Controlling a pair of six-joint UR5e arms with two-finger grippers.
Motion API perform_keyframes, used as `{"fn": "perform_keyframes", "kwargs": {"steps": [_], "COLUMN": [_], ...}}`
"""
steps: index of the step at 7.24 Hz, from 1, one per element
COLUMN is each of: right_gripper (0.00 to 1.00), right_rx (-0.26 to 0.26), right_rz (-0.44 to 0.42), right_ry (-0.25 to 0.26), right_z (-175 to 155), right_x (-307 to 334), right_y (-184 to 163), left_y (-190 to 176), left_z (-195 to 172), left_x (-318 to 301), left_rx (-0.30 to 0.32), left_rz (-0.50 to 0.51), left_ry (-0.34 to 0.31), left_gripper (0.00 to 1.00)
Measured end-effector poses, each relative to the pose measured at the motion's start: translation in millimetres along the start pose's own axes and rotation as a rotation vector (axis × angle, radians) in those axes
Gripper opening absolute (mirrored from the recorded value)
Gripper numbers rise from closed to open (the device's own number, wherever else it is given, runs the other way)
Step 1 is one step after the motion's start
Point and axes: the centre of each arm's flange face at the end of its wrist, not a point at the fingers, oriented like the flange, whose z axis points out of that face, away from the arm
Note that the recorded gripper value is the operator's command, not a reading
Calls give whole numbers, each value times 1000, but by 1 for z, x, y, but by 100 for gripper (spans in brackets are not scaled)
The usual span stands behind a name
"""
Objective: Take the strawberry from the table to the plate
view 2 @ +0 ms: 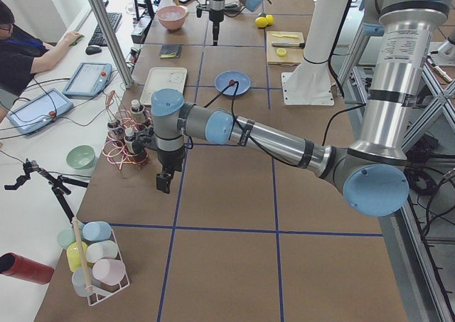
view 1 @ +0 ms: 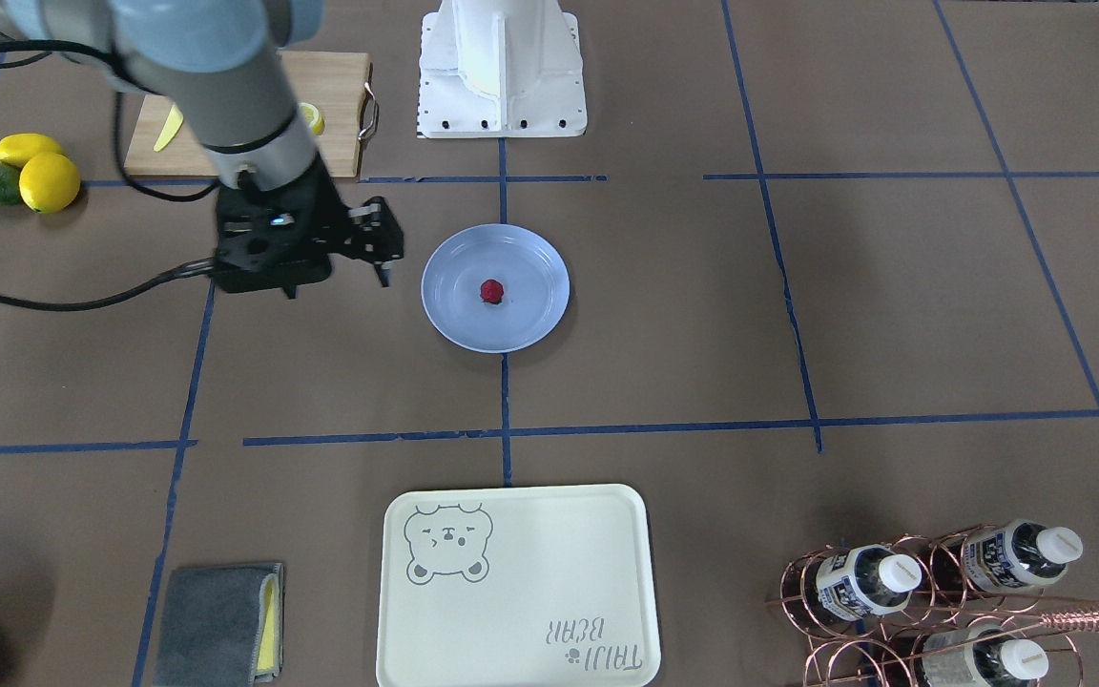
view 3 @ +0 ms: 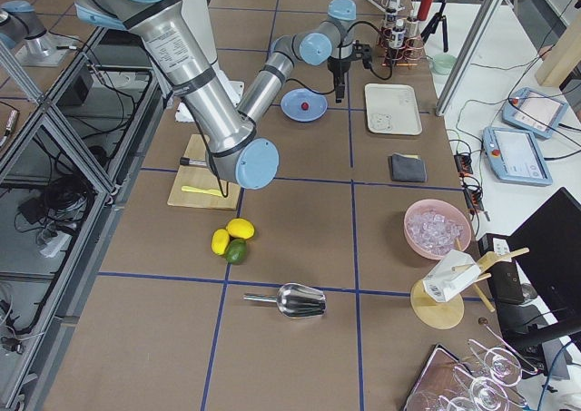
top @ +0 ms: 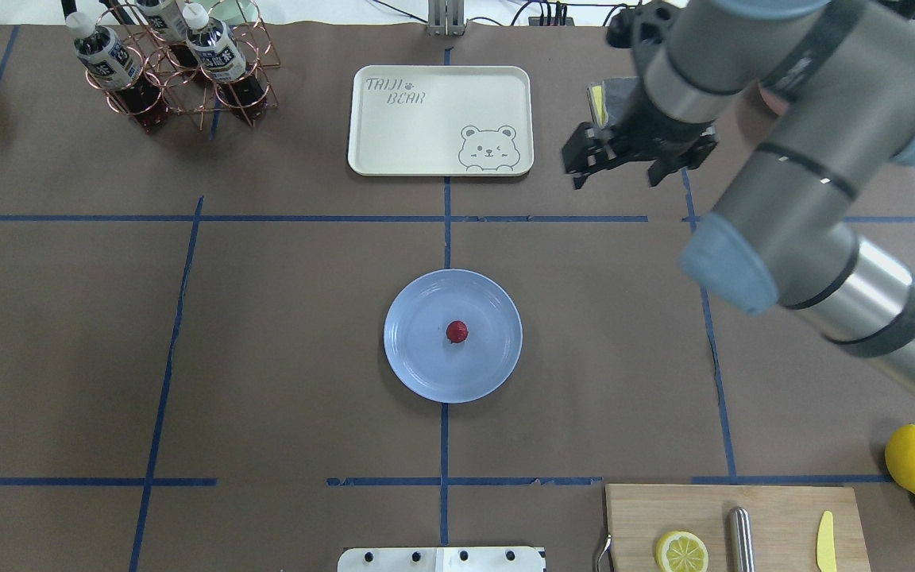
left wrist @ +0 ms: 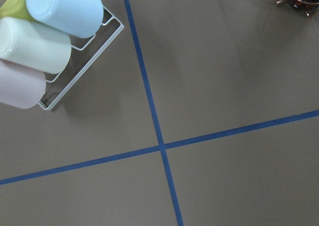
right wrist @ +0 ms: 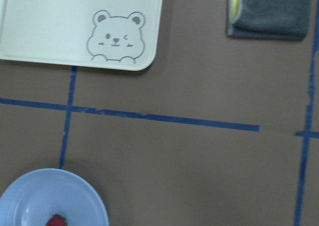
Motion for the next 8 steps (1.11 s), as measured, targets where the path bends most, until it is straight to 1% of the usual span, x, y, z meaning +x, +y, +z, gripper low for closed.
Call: {"fn": "perform_keyframes", "kwargs": {"steps": [1, 2, 3, 5, 6, 7, 8], "right_gripper": [100, 100, 100, 100, 100, 100, 100], "right_rx": [-9, -15, -26, -64, -90, -113, -132], "right_rz": [-37, -72, -102, -141, -135, -124, -129], "right_ry": [-2, 11, 35, 86, 102, 111, 105], "right_z": [-17, -27, -30, -27, -23, -21, -21], "right_x": [65, 126, 182, 288, 341, 392, 444], "right_y": [-10, -12, -7, 17, 33, 50, 66], "left_y": [17, 29, 35, 37, 37, 37, 37], "left_z": [17, 28, 33, 34, 34, 34, 34], "left_x": [-21, -31, -35, -36, -35, -35, -35], "left_rx": [-26, -41, -47, -49, -48, -47, -47], "left_rz": [-1, -8, -23, -53, -58, -59, -60], "left_ry": [26, 41, 46, 47, 47, 46, 46], "left_gripper": [100, 100, 100, 100, 100, 100, 100]}}
